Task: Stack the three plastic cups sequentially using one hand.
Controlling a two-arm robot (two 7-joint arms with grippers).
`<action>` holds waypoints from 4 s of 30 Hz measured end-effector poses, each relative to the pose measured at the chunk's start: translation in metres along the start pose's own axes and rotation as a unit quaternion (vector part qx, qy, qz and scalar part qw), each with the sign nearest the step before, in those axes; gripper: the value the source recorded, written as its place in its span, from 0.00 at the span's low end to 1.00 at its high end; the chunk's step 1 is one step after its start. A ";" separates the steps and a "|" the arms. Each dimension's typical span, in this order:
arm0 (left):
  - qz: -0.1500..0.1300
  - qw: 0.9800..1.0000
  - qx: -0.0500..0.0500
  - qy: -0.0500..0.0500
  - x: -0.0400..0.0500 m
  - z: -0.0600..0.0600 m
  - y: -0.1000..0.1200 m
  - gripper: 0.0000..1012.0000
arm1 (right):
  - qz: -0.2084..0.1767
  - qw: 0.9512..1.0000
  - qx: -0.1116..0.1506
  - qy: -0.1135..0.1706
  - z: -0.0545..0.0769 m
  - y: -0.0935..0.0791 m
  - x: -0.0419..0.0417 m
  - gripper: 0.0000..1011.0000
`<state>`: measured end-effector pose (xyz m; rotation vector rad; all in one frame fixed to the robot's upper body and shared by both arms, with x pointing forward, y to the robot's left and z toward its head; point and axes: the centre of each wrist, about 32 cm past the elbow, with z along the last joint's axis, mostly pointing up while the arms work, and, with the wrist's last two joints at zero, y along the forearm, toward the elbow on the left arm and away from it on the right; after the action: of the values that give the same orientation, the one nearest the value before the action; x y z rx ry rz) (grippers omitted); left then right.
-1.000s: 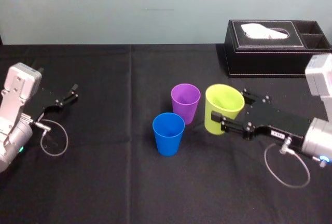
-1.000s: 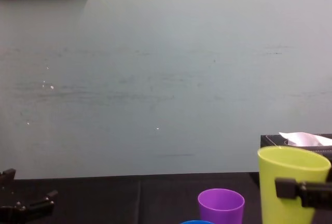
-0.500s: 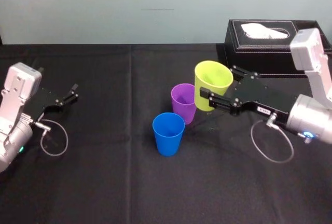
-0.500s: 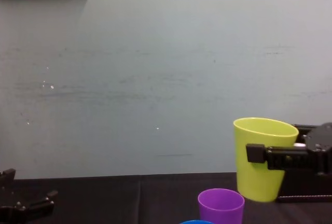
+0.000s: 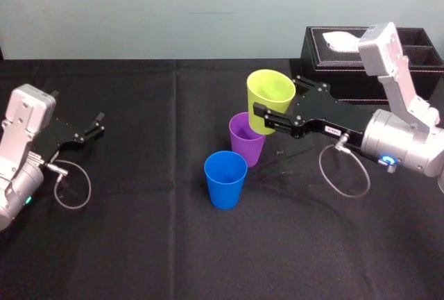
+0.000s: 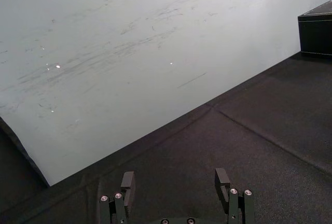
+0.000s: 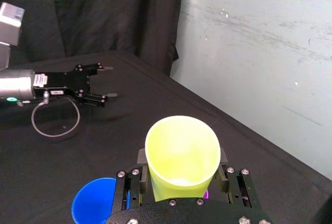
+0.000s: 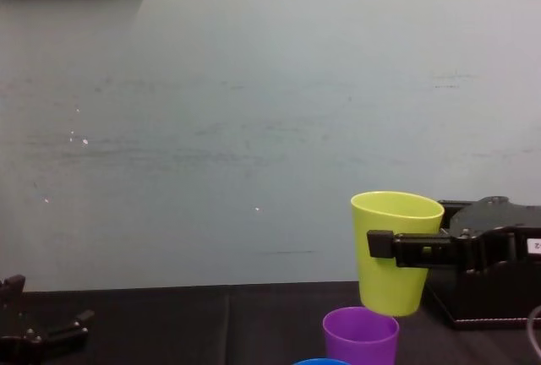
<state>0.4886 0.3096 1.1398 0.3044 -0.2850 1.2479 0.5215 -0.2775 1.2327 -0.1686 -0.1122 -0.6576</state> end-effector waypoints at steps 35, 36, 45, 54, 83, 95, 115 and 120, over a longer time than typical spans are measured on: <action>0.000 1.000 0.000 0.000 0.0000 0.000 0.000 1.00 | 0.014 0.999 -0.038 0.003 -0.021 0.034 0.0064 0.73; 0.000 1.000 0.000 0.000 0.0000 0.000 0.000 1.00 | 0.014 0.999 -0.038 0.004 -0.021 0.034 0.0064 0.73; 0.000 1.000 0.000 0.000 0.0000 0.000 0.000 1.00 | 0.014 0.999 -0.039 0.006 -0.024 0.034 0.0065 0.73; 0.000 1.000 0.000 0.000 0.0000 0.000 0.000 1.00 | 0.014 0.999 -0.038 0.005 -0.023 0.034 0.0065 0.73; 0.000 1.000 0.000 0.000 0.0000 0.000 0.000 1.00 | 0.014 0.999 -0.036 0.004 -0.022 0.032 0.0055 0.99; 0.000 1.000 0.000 0.000 0.0000 0.000 0.000 1.00 | 0.027 1.000 -0.011 0.002 -0.023 -0.010 -0.0105 0.99; 0.000 1.000 0.000 0.000 0.0000 0.000 0.000 1.00 | 0.070 0.997 -0.033 0.014 -0.048 -0.049 -0.0459 0.99; 0.000 1.000 0.000 0.000 0.0000 0.000 0.000 1.00 | 0.078 0.996 -0.041 0.018 -0.052 -0.045 -0.0476 0.99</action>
<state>0.4886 0.3097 1.1398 0.3044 -0.2850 1.2480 0.4588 -0.2941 1.1799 -0.2429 -0.0371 -0.5105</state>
